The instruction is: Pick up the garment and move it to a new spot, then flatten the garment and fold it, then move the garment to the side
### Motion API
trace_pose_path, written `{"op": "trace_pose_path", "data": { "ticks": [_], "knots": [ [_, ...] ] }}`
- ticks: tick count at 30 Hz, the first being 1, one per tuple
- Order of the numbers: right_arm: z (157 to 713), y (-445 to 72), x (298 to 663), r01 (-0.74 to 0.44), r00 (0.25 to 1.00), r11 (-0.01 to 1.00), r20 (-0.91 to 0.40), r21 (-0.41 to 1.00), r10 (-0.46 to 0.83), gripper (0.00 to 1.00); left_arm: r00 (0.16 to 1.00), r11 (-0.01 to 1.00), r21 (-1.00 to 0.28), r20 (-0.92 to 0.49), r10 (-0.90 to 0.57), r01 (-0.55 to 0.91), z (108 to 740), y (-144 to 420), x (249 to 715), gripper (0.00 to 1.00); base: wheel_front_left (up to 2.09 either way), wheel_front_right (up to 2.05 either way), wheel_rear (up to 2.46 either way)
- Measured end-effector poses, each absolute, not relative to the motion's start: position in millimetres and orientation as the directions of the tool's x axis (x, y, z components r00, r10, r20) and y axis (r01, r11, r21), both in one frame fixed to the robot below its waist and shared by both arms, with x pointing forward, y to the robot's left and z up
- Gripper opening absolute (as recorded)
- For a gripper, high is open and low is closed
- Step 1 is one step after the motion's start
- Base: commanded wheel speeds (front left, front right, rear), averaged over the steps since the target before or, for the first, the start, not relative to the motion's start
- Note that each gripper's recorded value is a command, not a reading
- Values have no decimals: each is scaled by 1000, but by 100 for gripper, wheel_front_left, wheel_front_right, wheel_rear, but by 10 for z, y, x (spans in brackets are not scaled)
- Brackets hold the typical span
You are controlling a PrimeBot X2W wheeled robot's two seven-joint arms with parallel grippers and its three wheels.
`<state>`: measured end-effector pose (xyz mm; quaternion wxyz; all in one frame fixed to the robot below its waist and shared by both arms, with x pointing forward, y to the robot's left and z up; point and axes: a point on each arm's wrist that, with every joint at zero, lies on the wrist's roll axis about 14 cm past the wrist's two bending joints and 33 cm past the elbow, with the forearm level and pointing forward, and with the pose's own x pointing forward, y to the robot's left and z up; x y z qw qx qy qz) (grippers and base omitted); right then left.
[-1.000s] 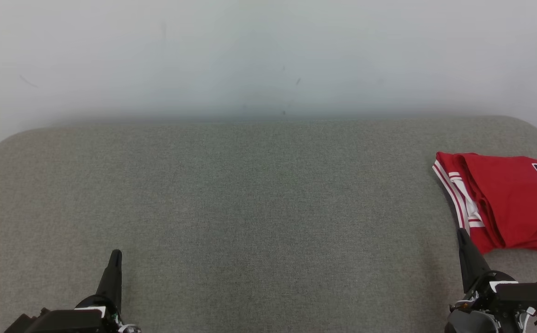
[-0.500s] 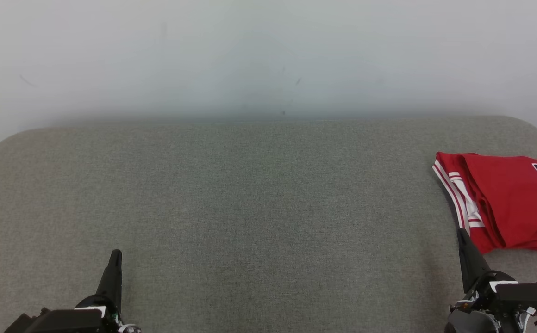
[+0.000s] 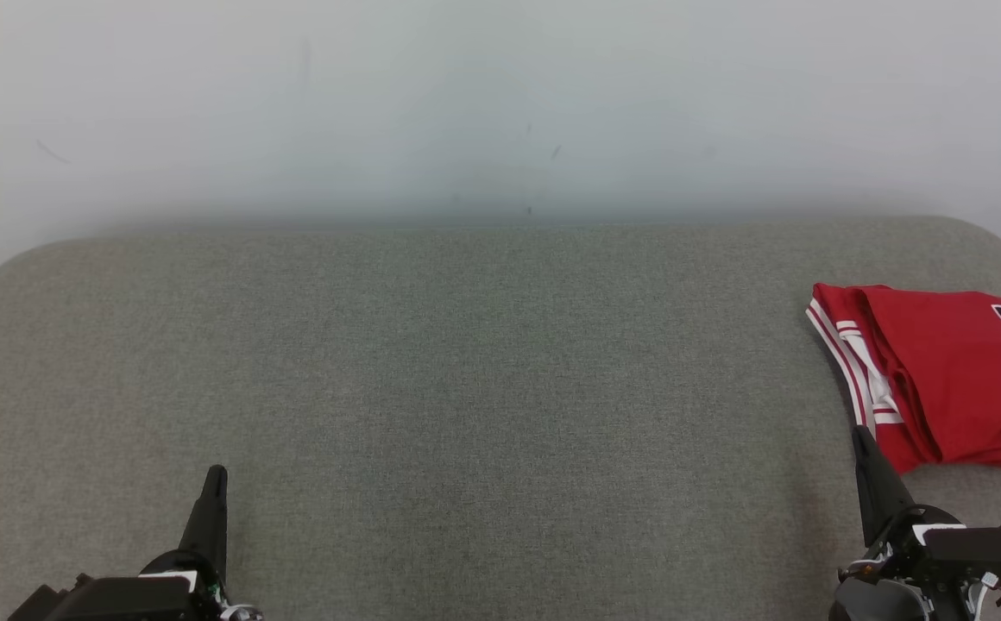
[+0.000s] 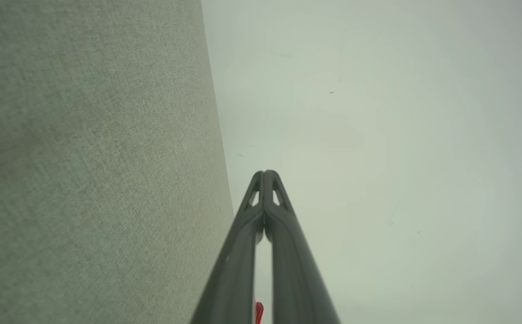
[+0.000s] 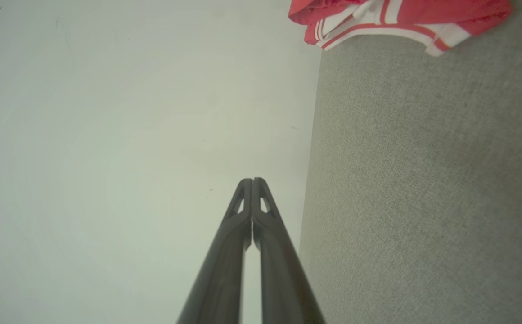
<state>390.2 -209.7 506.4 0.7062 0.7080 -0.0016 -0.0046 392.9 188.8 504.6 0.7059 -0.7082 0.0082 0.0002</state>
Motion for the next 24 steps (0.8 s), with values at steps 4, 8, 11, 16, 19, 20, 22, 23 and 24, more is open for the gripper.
{"op": "trace_pose_path", "data": {
  "ticks": [4,8,11,16,19,20,22,23,24],
  "knots": [
    [5065,-2097,3902,4,1000,-3,-4,1000,-9,0,1000,-3,-1000,-12,-11,-12,5046,1888,3929,0,0,0,0],
    [5064,-2097,3902,4,1000,-3,-4,1000,-9,0,1000,-3,-1000,-12,-11,-12,5046,1888,3929,0,0,0,0],
    [5064,-2097,3902,4,1000,-3,-4,1000,-9,0,1000,-3,-1000,-12,-11,-12,5046,1888,3929,0,0,0,0],
    [5064,-2097,3902,4,1000,-3,-4,1000,-9,0,1000,-3,-1000,-12,-11,-12,5046,1888,3929,0,0,0,0],
    [5064,-2097,3902,4,1000,-3,-4,1000,-9,0,1000,-3,-1000,-12,-11,-12,5046,1888,3929,0,0,0,0],
    [5064,-2097,3902,4,1000,-3,-4,1000,-9,0,1000,-3,-1000,-12,-11,-12,5047,1888,3929,0,0,0,0],
    [5064,-2097,3902,4,1000,-3,-4,1000,-9,0,1000,-3,-1000,-12,-11,-12,5047,1888,3929,0,0,0,0],
    [5064,-2096,3902,4,1000,-3,-4,1000,-9,0,1000,-3,-1000,-12,-11,-12,5047,1888,3929,0,0,0,0],
    [5064,-2096,3902,4,1000,-3,-4,1000,-9,0,1000,-3,-1000,-12,-11,-12,5047,1888,3929,0,0,0,0]
  ]
}}
